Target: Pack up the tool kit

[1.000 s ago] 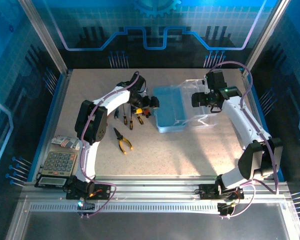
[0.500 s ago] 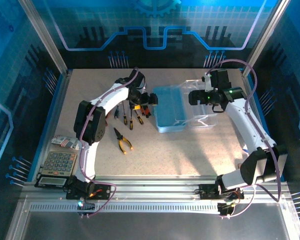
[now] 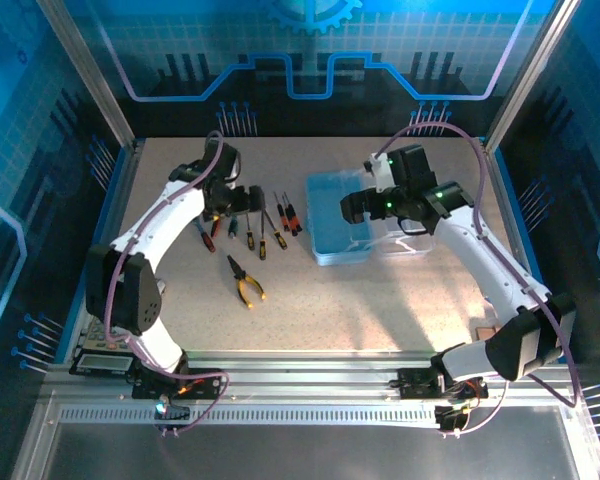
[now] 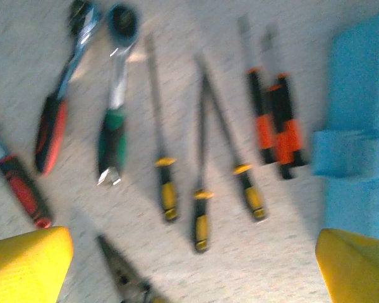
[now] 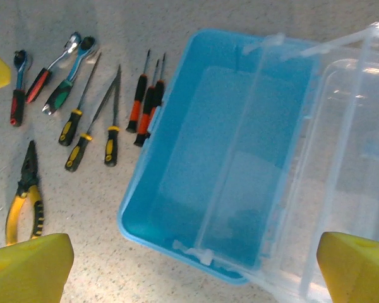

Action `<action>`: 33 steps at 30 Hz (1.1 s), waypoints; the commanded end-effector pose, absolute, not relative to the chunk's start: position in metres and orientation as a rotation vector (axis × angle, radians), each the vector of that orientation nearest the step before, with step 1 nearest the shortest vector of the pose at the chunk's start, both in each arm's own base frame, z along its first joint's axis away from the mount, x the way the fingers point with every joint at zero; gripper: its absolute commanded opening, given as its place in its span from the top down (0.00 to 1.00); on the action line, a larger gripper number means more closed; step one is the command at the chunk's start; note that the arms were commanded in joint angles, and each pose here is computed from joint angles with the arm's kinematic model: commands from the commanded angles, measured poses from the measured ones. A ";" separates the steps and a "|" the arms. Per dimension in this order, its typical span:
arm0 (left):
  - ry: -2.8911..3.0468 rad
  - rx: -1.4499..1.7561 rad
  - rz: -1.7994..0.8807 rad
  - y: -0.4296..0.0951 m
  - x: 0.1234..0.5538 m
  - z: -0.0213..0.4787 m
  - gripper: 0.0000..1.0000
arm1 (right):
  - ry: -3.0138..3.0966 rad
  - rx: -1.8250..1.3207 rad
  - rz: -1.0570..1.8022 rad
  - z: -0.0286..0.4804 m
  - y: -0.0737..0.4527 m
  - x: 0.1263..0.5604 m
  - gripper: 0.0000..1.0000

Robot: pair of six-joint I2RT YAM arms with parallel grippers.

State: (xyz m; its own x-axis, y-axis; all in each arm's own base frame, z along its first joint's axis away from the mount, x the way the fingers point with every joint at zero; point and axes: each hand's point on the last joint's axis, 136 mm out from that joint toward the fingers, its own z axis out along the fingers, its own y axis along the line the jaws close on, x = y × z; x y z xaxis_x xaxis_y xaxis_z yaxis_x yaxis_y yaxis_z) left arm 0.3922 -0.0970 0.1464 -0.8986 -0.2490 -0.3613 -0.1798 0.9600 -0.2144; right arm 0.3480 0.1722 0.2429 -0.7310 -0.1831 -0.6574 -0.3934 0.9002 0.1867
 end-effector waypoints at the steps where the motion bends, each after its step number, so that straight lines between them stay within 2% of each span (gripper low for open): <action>1: 2.775 -0.427 -0.194 -0.082 0.361 0.126 0.01 | 2.384 -0.406 0.489 0.242 0.184 0.340 0.00; 7: 2.776 -0.632 -0.304 -0.090 0.293 0.095 0.01 | 2.404 -0.435 0.505 0.235 0.191 0.327 0.00; 11: 2.751 -0.734 -0.334 -0.087 0.264 0.073 0.07 | 2.413 -0.455 0.517 0.224 0.192 0.321 0.00; 16: 2.736 -0.759 -0.351 -0.091 0.270 0.062 0.15 | 2.433 -0.499 0.558 0.217 0.199 0.315 0.00; 25: 2.779 -0.799 -0.362 -0.106 0.303 0.047 0.19 | 2.487 -0.538 0.573 0.229 0.202 0.310 0.00; 30: 2.818 -0.821 -0.283 -0.099 0.296 0.025 0.26 | 2.481 -0.556 0.569 0.222 0.200 0.306 0.00; 33: 2.848 -0.800 -0.220 -0.095 0.297 0.012 0.34 | 2.476 -0.552 0.570 0.207 0.200 0.305 0.00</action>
